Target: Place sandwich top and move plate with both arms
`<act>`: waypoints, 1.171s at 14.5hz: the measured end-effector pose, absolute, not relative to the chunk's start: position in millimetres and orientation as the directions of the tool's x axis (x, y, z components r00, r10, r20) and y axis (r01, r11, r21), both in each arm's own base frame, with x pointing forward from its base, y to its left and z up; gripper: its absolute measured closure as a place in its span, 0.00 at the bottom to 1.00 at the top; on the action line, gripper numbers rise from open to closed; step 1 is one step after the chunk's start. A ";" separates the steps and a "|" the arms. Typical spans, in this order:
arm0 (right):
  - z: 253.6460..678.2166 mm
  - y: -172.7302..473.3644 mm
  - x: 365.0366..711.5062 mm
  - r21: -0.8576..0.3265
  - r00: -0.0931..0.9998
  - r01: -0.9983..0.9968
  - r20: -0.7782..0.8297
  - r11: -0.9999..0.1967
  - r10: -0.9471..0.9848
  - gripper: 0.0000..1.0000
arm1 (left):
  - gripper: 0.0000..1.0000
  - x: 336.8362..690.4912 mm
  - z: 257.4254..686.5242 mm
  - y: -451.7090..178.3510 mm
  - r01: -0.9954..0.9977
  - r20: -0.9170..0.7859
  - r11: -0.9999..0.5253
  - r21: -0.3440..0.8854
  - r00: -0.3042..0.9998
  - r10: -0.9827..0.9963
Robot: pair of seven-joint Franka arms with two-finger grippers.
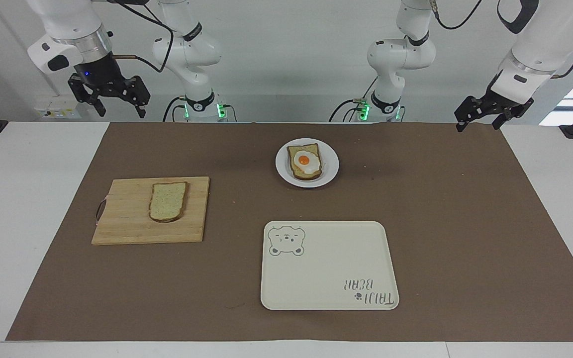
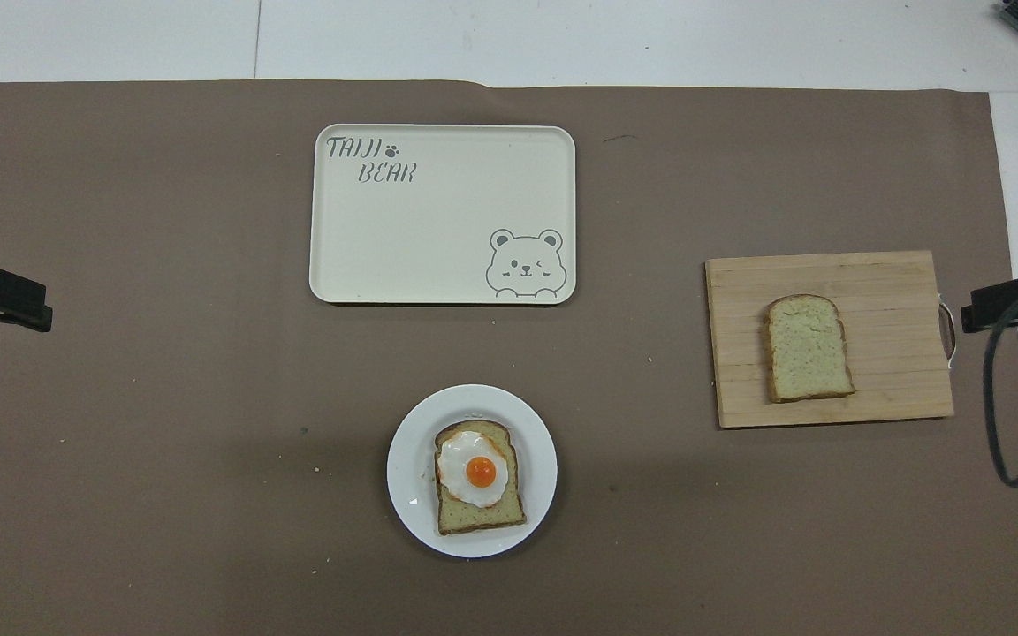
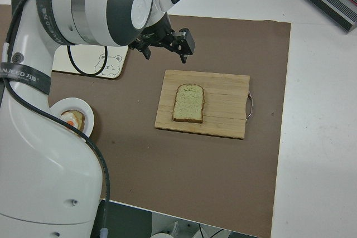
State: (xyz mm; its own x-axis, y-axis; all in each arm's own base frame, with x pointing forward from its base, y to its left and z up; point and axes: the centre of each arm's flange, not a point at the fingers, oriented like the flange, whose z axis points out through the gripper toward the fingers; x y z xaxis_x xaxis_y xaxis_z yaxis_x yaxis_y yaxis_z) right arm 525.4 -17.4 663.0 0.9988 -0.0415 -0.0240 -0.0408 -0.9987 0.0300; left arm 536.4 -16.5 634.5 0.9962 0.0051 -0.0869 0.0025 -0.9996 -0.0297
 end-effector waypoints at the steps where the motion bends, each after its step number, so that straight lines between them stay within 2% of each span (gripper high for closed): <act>1: 663.0 -17.4 525.4 0.030 0.999 -0.041 -0.024 -0.999 -0.042 0.00 | 0.00 536.4 634.5 -16.5 0.002 -0.087 -1.000 -0.030 0.996 0.005; 10: 653.1 -39.5 523.8 0.027 0.999 -0.023 -0.031 -0.999 -0.024 0.00 | 0.00 536.4 634.5 -16.5 0.002 -0.087 -1.000 -0.030 0.996 0.005; 17: 582.3 -47.7 541.7 0.027 0.998 0.058 -0.020 -0.998 0.057 0.00 | 0.00 536.4 634.5 -16.5 0.002 -0.087 -1.000 -0.030 0.996 0.005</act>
